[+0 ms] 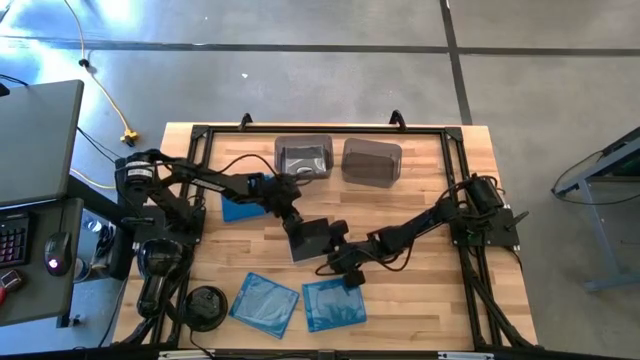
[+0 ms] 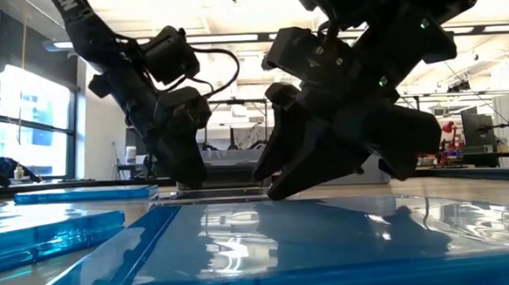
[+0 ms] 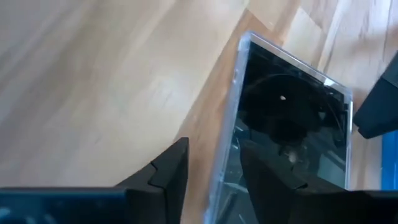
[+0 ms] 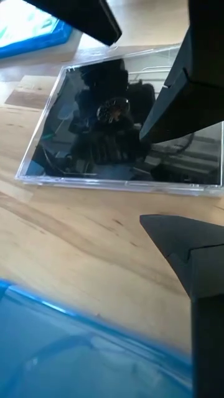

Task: Pick & place jewel cases by type
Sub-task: Put the black CD case into the left black bin

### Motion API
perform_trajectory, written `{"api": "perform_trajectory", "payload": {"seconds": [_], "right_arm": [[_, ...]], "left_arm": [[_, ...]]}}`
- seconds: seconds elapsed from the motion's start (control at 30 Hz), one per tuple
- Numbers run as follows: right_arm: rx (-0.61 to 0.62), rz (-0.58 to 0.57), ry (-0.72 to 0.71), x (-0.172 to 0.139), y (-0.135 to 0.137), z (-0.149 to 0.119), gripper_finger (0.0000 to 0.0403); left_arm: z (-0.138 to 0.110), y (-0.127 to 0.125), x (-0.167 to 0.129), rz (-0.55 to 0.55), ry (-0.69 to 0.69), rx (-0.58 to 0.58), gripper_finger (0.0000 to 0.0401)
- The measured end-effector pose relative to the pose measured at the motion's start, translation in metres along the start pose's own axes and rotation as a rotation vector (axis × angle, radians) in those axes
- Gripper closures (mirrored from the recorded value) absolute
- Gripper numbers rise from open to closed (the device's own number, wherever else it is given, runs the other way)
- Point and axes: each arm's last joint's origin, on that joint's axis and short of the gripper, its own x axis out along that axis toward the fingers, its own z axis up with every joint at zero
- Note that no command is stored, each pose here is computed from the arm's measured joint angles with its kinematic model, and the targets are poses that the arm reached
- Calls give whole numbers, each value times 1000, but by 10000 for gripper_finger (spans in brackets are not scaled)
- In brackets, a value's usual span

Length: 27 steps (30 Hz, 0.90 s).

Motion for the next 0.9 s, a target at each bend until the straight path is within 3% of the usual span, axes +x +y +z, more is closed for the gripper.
{"api": "perform_trajectory", "payload": {"seconds": [0.3, 0.5, 0.7, 0.9], "right_arm": [[5, -6, 3, 1, -2, -1, 206], [3, -27, 4, 6, -11, -4, 206], [-139, -88, -10, 21, -3, -9, 206], [-189, -175, 1, 21, 3, -7, 206]], "left_arm": [[2, 5, -3, -133, 72, -2, 195], [-6, -2, 7, -108, 89, 16, 192], [-15, 2, 24, -87, 141, 2, 192], [-14, 0, 26, -162, 154, -58, 192]]}}
